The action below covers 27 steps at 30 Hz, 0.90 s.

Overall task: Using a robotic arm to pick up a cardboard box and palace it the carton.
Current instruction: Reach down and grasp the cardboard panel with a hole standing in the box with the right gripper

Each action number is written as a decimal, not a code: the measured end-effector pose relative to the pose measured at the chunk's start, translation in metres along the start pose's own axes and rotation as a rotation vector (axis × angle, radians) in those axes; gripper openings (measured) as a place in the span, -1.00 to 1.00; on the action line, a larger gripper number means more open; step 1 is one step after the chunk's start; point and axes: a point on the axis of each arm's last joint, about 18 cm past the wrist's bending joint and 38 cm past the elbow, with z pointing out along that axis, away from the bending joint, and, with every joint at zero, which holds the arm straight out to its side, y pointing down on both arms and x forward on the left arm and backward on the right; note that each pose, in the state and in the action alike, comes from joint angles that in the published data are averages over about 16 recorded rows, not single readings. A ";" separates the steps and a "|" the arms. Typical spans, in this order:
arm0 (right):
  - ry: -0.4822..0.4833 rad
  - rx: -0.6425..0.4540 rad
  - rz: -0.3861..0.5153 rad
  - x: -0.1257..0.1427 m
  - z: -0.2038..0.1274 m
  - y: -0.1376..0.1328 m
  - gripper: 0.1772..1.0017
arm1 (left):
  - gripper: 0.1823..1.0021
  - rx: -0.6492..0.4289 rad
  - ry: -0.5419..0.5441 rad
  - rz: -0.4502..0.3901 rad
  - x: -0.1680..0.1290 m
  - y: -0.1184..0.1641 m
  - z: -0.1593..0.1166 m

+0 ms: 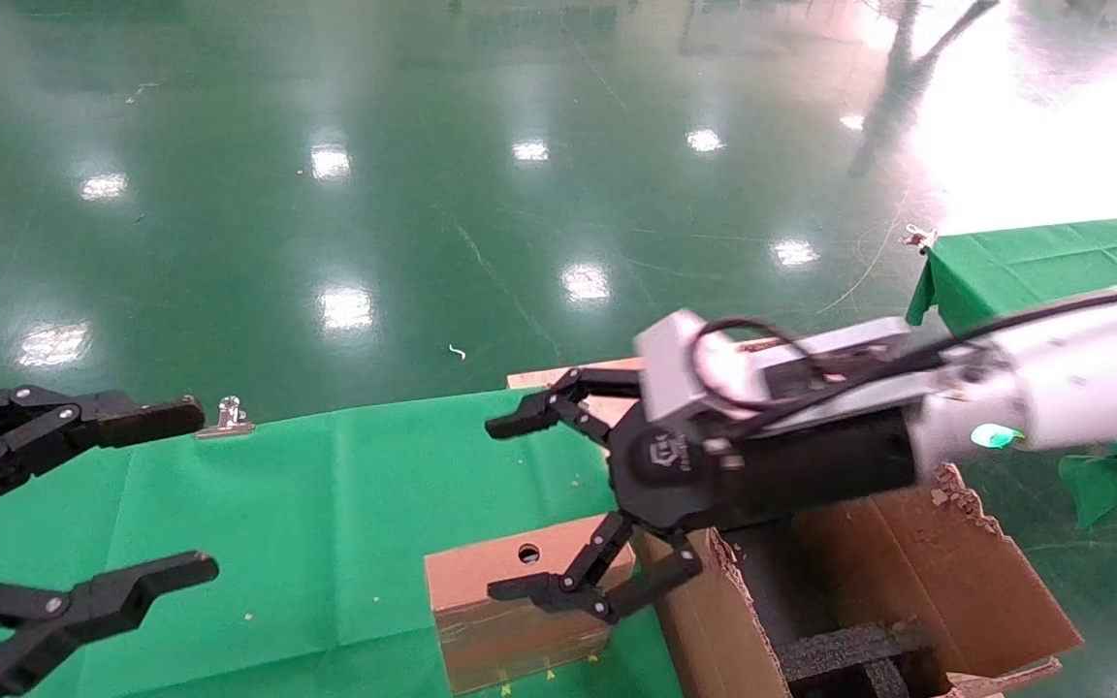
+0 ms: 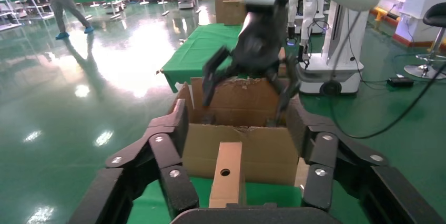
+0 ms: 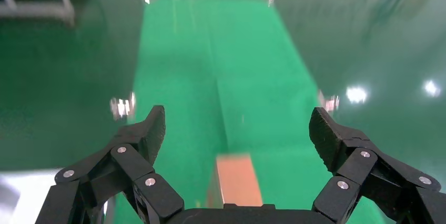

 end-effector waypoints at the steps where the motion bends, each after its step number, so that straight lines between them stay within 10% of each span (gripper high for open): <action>1: -0.005 -0.022 -0.002 0.003 0.003 0.001 1.00 | 0.41 0.000 0.000 0.000 0.000 0.000 0.000; 27: -0.146 -0.366 -0.090 0.048 0.064 0.038 1.00 | -0.84 0.000 0.000 0.000 0.000 0.000 0.000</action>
